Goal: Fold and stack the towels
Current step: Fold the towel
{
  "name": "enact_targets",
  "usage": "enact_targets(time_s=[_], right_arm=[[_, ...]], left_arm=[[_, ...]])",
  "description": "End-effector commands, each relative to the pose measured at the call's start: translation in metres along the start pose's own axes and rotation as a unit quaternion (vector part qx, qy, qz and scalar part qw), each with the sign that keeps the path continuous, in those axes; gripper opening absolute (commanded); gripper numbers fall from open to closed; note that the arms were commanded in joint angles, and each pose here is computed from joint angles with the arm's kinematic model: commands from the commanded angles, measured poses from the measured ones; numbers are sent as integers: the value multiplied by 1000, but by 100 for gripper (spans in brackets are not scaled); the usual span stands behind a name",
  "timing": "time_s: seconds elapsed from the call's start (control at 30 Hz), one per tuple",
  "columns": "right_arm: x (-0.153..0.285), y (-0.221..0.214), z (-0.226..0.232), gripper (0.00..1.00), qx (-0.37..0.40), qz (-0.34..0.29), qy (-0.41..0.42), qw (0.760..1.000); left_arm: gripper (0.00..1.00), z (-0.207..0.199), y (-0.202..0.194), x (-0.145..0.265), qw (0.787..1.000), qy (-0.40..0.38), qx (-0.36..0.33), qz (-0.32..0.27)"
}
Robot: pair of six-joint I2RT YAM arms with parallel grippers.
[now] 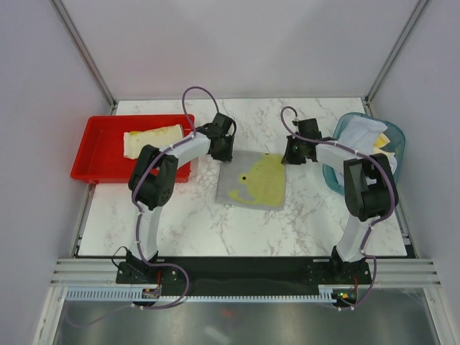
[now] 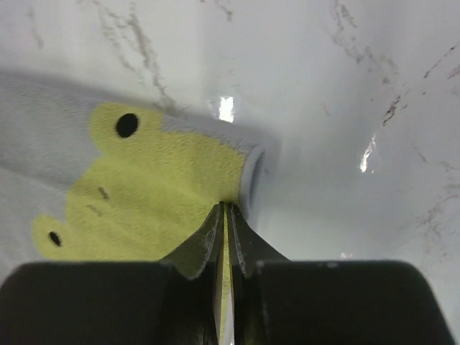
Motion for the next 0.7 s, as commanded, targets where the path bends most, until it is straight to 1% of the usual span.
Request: enact_targets(time_s=[0.0, 0.17, 0.27, 0.37, 0.4, 0.47, 0.5, 0.57, 0.6, 0.67], right_arm=[[-16, 17, -9, 11, 21, -19, -19, 999], [-26, 15, -15, 13, 25, -19, -24, 999], [-25, 19, -16, 14, 36, -27, -32, 998], [-18, 25, -10, 17, 49, -28, -19, 998], [-12, 26, -6, 20, 54, -28, -12, 998], [0, 31, 8, 25, 78, -29, 23, 996], [3, 32, 11, 31, 84, -27, 33, 996], [9, 38, 18, 39, 97, -27, 55, 993], [9, 37, 18, 48, 104, -12, 69, 992], [10, 45, 23, 53, 109, -11, 81, 991]], left_arm=[[35, 13, 27, -3, 999, 14, -12, -33], [35, 18, 24, -16, 1000, 18, -1, -23], [37, 16, 28, -13, 1000, 11, -1, -27], [41, 13, 35, -3, 999, -1, -7, -38], [45, 12, 42, 8, 999, -5, -10, -52], [48, 8, 48, 19, 998, -20, -23, -63], [51, 9, 55, 28, 996, -16, -32, -77], [53, 17, 61, 30, 994, -4, -61, -85], [55, 18, 68, 33, 993, -2, -69, -93], [55, 29, 70, 27, 992, -2, -84, -91]])
Point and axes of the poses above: each gripper's point midway between its finger pads, its own x axis back along the fingers, its own z axis along the line the jaws close on, y = z × x, the point moved 5 cm from there along x, back along the fingers, and after that the axes turned 10 degrees about -x, right-handed, at the moved point
